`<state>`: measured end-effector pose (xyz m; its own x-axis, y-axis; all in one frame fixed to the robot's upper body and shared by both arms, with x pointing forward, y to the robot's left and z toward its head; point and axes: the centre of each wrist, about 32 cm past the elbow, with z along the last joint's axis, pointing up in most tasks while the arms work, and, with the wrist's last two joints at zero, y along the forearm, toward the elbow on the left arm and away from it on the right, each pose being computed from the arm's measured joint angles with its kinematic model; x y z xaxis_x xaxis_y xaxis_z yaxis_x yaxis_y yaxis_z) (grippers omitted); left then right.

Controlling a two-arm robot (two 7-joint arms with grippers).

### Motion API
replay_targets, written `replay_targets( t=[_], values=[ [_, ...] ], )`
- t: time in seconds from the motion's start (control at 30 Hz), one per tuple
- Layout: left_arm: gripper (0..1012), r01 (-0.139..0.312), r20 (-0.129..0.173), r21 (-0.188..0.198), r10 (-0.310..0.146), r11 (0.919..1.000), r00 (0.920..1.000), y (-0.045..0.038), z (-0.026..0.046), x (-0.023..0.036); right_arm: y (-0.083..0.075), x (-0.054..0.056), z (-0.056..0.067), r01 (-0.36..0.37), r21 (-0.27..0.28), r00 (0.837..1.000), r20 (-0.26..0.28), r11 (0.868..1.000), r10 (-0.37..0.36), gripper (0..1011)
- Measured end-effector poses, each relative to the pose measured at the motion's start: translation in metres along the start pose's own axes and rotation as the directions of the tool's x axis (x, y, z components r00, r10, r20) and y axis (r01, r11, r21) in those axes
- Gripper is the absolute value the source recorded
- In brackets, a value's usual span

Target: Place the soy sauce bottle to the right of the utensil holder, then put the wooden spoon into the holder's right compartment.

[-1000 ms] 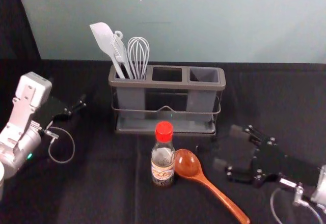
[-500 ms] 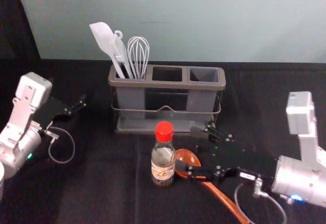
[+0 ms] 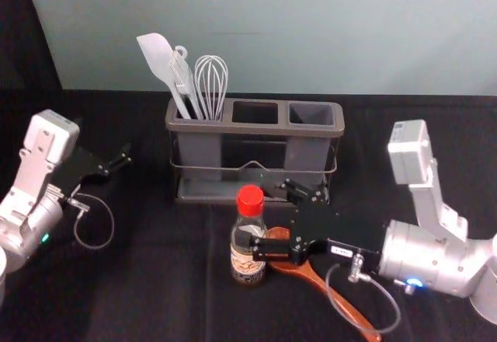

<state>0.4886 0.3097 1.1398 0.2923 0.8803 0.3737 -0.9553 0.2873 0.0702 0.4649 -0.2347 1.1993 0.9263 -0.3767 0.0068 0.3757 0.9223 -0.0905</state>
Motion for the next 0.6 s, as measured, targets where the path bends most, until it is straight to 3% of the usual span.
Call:
replay_targets(
  t=[0.3,0.6],
  values=[
    [1005,0.000,0.000,0.000,0.000,1.0000,1.0000,0.0000,0.0000,0.0000,0.0119,0.0045,-0.0009,0.020,-0.009,1.000,-0.003,1.000,-0.020,1004],
    [1005,0.000,0.000,0.000,0.000,1.0000,1.0000,0.0000,0.0000,0.0000,0.0118,0.0045,-0.0009,0.023,-0.009,1.000,-0.002,1.000,-0.023,997]
  ],
)
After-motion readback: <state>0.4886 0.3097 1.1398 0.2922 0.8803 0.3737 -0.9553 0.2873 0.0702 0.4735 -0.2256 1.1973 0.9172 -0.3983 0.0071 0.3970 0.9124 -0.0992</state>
